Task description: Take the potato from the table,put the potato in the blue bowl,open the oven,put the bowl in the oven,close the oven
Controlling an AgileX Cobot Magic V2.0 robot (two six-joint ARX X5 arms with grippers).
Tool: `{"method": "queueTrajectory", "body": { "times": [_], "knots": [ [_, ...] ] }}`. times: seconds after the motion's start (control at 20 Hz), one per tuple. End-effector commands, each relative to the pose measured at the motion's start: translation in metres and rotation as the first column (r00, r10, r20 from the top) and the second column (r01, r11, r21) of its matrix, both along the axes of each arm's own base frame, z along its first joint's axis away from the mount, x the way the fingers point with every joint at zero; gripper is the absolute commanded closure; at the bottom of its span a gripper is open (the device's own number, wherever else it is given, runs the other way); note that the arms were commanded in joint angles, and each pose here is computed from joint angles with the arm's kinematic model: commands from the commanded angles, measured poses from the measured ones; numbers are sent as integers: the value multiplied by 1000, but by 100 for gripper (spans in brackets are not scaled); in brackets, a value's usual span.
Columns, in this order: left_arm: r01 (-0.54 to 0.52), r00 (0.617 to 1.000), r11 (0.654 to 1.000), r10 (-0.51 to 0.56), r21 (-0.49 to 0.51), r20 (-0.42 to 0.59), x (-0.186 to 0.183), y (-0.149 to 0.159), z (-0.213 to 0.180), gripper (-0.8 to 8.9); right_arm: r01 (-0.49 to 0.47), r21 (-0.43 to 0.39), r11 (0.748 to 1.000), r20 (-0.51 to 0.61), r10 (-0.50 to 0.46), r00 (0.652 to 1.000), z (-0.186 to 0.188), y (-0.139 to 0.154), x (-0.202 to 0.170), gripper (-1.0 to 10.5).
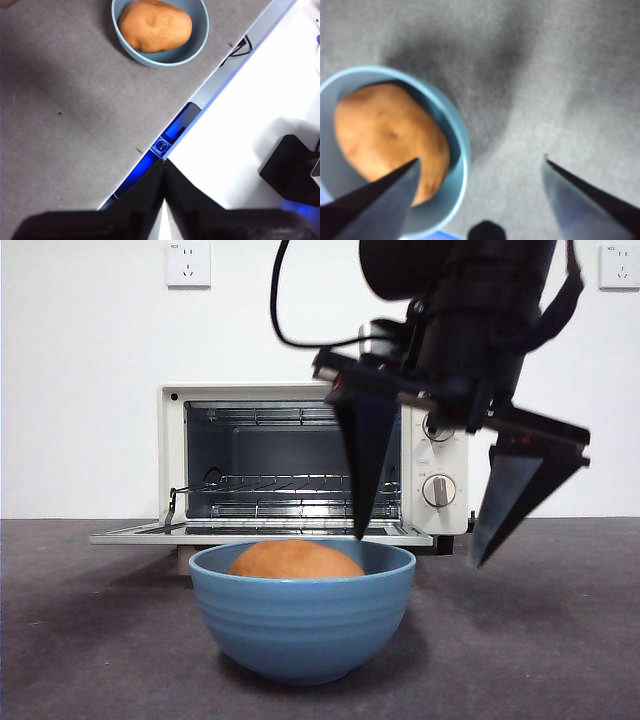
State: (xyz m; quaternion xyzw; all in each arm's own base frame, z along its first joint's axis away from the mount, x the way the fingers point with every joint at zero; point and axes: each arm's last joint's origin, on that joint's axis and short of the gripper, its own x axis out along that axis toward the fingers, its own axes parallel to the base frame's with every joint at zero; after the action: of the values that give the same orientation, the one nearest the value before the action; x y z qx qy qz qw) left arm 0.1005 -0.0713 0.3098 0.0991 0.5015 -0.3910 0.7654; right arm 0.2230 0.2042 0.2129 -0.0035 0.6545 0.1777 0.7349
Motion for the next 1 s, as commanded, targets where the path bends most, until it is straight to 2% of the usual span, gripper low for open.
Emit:
{"method": "queueTrajectory", "body": {
  "times": [0.05, 0.35, 0.4, 0.65, 0.7, 1.0],
  "knots": [
    [-4, 1000, 1000, 4, -10, -5, 0, 0, -1, 819, -19, -9, 1000, -10, 19, 1000, -8, 3, 2, 502],
    [-5, 1000, 1000, 5, -13, 0, 0, -1, -1, 819, -12, -32, 999, -1, 12, 1000, -18, 7, 7, 513],
    [-5, 1000, 1000, 5, -13, 0, 0, -1, -1, 819, -11, -35, 999, 0, 11, 1000, -18, 7, 8, 543],
    [-5, 1000, 1000, 5, -14, 1, 0, -1, 0, 819, -7, -42, 999, -11, 6, 1000, -22, 8, 8, 900],
    [-5, 1000, 1000, 5, -13, 1, 0, -1, 0, 819, -5, -41, 999, -11, 5, 1000, -22, 8, 8, 939],
    [-5, 1000, 1000, 5, -18, 9, 1, -1, 0, 819, 38, -32, 999, -32, -39, 999, -22, 8, 7, 958]
  ]
}}
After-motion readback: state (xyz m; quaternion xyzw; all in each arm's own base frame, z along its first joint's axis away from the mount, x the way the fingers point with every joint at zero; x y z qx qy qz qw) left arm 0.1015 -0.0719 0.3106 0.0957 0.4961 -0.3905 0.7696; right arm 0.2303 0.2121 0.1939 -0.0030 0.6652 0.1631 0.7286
